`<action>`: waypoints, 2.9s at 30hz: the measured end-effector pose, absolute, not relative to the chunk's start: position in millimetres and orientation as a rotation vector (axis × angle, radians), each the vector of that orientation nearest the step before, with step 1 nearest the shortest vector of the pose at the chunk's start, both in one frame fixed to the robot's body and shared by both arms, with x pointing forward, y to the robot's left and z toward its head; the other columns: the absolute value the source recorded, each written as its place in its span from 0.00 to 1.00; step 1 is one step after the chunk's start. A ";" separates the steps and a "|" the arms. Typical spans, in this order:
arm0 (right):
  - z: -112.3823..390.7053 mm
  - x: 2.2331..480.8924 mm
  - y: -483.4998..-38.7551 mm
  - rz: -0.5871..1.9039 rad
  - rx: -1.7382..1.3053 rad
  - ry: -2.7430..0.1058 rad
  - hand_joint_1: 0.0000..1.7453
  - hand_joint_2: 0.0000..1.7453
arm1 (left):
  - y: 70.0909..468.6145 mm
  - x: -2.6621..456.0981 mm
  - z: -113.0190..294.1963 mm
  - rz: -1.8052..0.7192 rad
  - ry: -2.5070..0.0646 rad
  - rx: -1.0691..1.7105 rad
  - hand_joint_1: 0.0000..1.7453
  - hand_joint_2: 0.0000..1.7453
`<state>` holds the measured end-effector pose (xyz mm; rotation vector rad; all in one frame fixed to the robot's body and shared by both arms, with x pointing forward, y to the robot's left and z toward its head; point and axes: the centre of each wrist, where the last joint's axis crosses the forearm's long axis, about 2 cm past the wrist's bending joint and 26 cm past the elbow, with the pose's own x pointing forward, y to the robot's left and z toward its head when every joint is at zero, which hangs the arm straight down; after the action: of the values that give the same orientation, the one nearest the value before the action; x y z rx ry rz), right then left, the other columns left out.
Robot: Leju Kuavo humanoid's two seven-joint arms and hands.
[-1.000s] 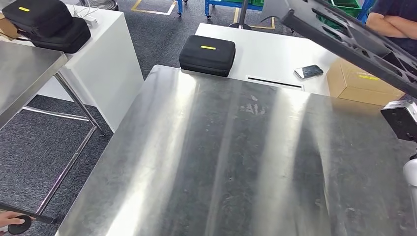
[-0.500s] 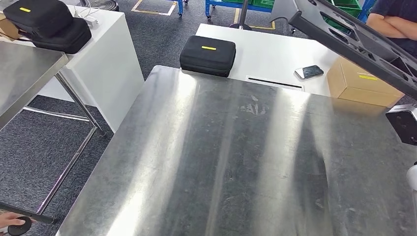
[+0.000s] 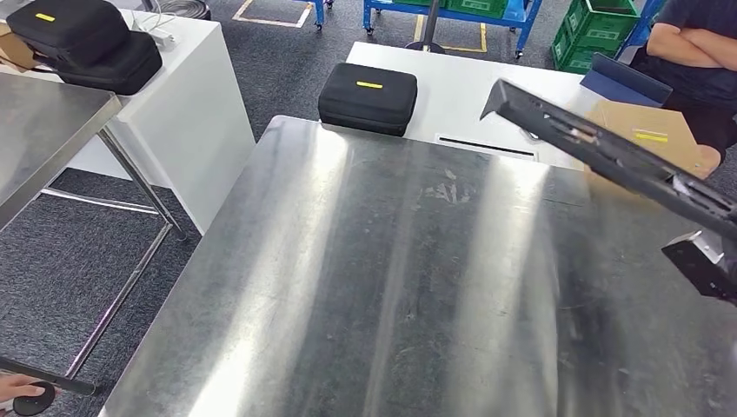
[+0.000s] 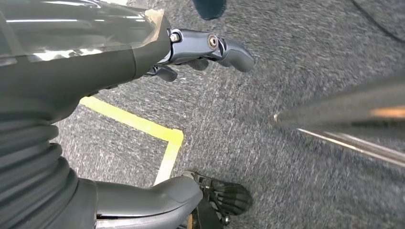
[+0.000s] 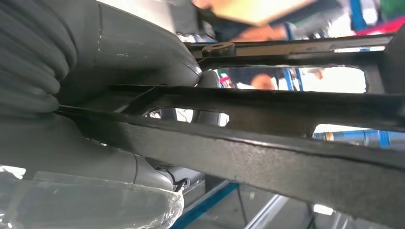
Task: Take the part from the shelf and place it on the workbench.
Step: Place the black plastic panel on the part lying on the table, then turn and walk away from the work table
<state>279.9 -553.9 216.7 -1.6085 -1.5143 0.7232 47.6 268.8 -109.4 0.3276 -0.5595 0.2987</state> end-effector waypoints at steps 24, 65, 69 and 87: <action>168.2 239.0 -567.5 0.923 -1.513 -1.230 1.00 1.00 | 268.0 52.7 -108.8 0.246 -0.572 0.300 0.00 1.00; 141.8 229.7 -551.6 0.943 -1.424 -1.215 0.00 0.00 | 272.5 58.3 -108.0 0.219 -0.525 0.334 0.00 0.00; 143.0 230.2 -550.8 0.939 -1.427 -1.223 0.00 0.00 | 272.9 57.7 -108.1 0.220 -0.524 0.333 0.00 0.00; 148.5 226.9 -551.3 0.901 -1.449 -1.242 0.00 0.00 | 274.7 56.1 -108.6 0.227 -0.530 0.308 0.00 0.00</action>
<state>226.9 -551.3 148.5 -1.4488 -1.2418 0.9014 56.1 274.7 -108.6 0.3084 -0.5296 0.2266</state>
